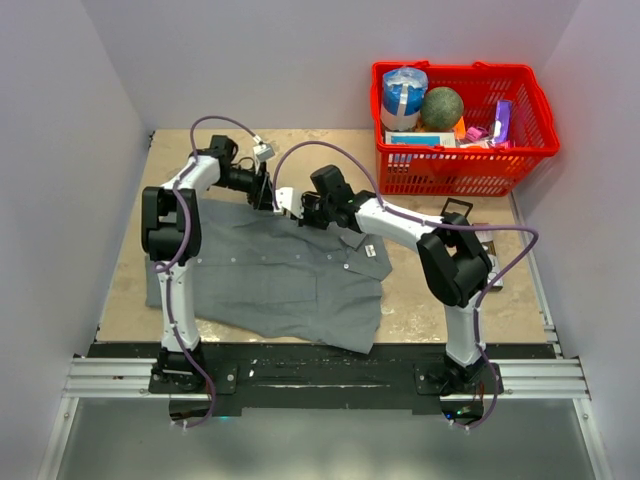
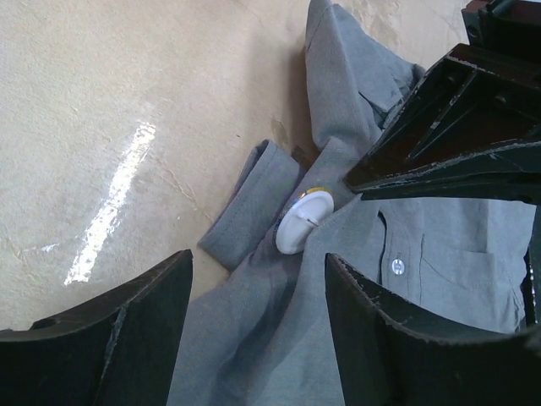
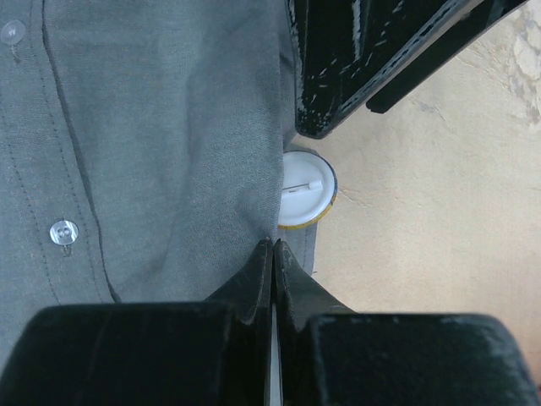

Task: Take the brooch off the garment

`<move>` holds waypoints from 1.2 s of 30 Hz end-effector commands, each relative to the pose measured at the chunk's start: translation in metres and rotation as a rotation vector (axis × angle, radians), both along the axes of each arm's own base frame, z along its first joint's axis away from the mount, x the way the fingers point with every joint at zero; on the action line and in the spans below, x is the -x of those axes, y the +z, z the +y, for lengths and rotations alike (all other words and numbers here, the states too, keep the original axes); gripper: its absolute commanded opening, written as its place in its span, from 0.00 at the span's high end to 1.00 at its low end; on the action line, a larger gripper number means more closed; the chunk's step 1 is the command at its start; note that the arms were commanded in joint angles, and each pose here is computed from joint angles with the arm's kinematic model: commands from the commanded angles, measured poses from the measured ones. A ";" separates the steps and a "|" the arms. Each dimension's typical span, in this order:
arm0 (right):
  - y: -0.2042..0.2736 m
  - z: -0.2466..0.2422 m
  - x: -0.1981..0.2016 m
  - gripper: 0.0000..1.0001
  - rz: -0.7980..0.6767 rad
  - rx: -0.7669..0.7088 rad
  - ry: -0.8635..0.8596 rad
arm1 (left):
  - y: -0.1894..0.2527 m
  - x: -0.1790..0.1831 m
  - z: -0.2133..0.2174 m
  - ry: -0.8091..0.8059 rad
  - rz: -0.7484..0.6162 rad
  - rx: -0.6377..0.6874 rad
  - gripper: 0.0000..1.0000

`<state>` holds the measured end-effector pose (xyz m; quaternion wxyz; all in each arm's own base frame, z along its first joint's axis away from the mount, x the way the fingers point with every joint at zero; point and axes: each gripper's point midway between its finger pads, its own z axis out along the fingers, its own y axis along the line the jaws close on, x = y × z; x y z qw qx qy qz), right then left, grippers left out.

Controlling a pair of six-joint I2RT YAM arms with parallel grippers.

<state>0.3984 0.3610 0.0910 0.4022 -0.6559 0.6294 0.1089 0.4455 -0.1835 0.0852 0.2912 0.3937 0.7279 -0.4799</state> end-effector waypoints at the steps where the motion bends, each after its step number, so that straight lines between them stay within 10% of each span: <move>1: 0.032 0.011 -0.010 1.00 -0.069 -0.050 0.024 | 0.002 -0.008 -0.006 -0.024 -0.053 0.014 0.26; 16: 0.039 0.012 -0.011 1.00 -0.084 -0.048 0.038 | -0.006 -0.003 -0.027 -0.079 0.020 0.090 0.33; 36: 0.036 0.009 -0.015 1.00 -0.080 -0.034 0.016 | -0.001 0.013 -0.031 -0.127 0.063 0.127 0.71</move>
